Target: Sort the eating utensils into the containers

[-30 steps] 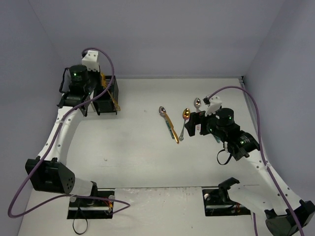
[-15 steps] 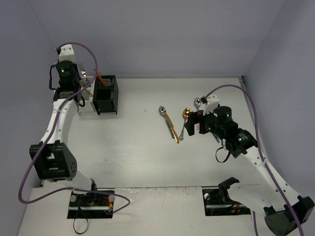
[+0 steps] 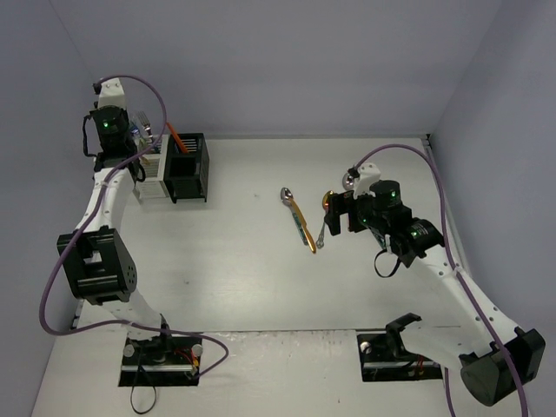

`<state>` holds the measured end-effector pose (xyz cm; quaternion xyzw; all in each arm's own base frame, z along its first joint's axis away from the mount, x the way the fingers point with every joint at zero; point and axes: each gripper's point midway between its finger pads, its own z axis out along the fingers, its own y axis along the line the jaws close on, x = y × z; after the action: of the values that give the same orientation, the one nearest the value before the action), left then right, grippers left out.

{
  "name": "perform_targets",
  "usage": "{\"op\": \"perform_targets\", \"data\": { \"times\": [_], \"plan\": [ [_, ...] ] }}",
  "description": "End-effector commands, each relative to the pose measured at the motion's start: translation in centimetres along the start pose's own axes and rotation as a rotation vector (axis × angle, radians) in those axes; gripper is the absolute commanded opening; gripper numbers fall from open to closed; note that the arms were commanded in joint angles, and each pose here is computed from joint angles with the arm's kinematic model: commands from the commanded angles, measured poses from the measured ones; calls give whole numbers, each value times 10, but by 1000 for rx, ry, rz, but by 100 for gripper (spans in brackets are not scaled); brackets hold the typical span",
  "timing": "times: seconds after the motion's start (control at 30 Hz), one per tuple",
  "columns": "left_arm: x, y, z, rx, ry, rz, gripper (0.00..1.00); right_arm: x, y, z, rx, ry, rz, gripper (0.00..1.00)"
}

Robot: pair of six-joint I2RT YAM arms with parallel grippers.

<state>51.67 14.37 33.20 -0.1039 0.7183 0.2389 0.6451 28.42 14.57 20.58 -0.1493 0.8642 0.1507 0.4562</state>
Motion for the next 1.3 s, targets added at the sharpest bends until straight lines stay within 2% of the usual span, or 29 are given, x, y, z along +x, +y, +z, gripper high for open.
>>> {"op": "perform_targets", "data": {
  "times": [0.0, 0.33, 0.6, 0.87, 1.03, 1.1, 1.27],
  "plan": [
    [-59, 6, -1, 10, -189, -34, 0, -36, -2, -3, 5, -98, -12, 100],
    [-3, -16, 6, 69, -125, -32, 0, -32, -4, 1, 9, -88, -3, 100],
    [24, -22, 6, 76, -96, -38, 0, -30, -2, -1, -1, -91, 7, 100],
    [26, -27, -2, 115, -95, -81, 32, -29, 1, -6, -15, -102, 17, 100],
    [6, -36, -20, 200, -122, -138, 58, -31, 2, -8, -24, -109, 17, 100],
    [-5, -44, -32, 262, -115, -191, 63, -32, 3, -10, -26, -114, 15, 100],
    [-41, -85, -78, 540, -75, -305, 68, -35, 4, -14, -31, -130, 10, 100]
  ]
}}
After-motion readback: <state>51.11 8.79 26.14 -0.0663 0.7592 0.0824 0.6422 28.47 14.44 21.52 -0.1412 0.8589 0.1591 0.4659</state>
